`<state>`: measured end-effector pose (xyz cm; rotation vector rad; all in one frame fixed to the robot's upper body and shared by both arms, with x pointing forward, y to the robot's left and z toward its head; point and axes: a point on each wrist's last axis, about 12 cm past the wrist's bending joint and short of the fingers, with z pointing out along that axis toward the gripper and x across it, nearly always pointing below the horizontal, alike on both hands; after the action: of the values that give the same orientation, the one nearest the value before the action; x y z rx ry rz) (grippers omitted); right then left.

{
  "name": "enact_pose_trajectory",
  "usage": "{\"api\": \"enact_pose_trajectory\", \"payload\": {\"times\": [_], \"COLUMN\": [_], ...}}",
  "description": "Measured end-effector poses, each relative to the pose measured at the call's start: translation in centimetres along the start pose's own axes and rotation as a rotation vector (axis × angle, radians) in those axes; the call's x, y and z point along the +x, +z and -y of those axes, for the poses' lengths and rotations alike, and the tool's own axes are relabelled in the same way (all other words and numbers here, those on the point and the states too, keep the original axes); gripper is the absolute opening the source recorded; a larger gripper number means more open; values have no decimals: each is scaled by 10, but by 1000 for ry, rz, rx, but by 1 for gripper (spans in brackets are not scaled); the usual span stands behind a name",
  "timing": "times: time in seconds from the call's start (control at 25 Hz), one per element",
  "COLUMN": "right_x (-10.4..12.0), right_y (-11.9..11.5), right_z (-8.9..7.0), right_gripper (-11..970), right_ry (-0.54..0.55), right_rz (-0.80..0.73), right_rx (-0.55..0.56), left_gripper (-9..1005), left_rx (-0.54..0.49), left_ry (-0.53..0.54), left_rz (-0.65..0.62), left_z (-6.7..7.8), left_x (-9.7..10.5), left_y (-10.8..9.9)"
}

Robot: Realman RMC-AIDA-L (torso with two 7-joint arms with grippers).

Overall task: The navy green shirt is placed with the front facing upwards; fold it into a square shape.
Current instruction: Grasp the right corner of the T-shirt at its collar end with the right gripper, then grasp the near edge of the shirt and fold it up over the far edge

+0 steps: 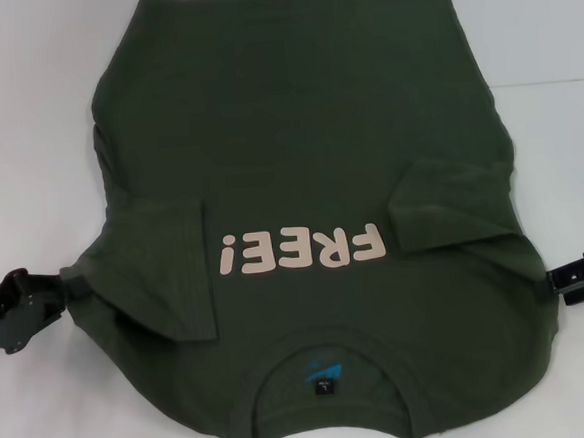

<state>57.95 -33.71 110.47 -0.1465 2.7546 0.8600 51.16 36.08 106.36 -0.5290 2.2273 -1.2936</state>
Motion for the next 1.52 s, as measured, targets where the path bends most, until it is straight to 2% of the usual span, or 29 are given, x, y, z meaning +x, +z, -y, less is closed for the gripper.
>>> {"api": "enact_pose_trajectory", "payload": {"times": [0.4, 0.52, 1.04, 1.16, 1.32, 1.52], "right_x": [-4, -5, -8, -8, -5, 4], "right_y": [12, 10, 7, 1, -8, -21], "right_z": [-10, -10, -13, -15, -19, -19], "right_gripper": [552, 318, 85, 32, 32, 33], "right_ry": [-26, -27, -44, -68, -113, -137], "right_rz": [-51, -39, -42, -57, -119, -190], "right_rx": [20, 19, 15, 6, -25, -50], "left_gripper": [23, 23, 21, 21, 22, 18], "left_rx": [3, 3, 5, 14, 5, -30], "left_ry": [1, 1, 14, 50, 114, 142], "left_rz": [3, 3, -5, -44, -155, -287], "left_z": [1, 1, 3, 7, 13, 14], "left_x": [-1, -1, -2, -1, 4, 17], "left_y": [1, 1, 0, -4, -17, -36]}}
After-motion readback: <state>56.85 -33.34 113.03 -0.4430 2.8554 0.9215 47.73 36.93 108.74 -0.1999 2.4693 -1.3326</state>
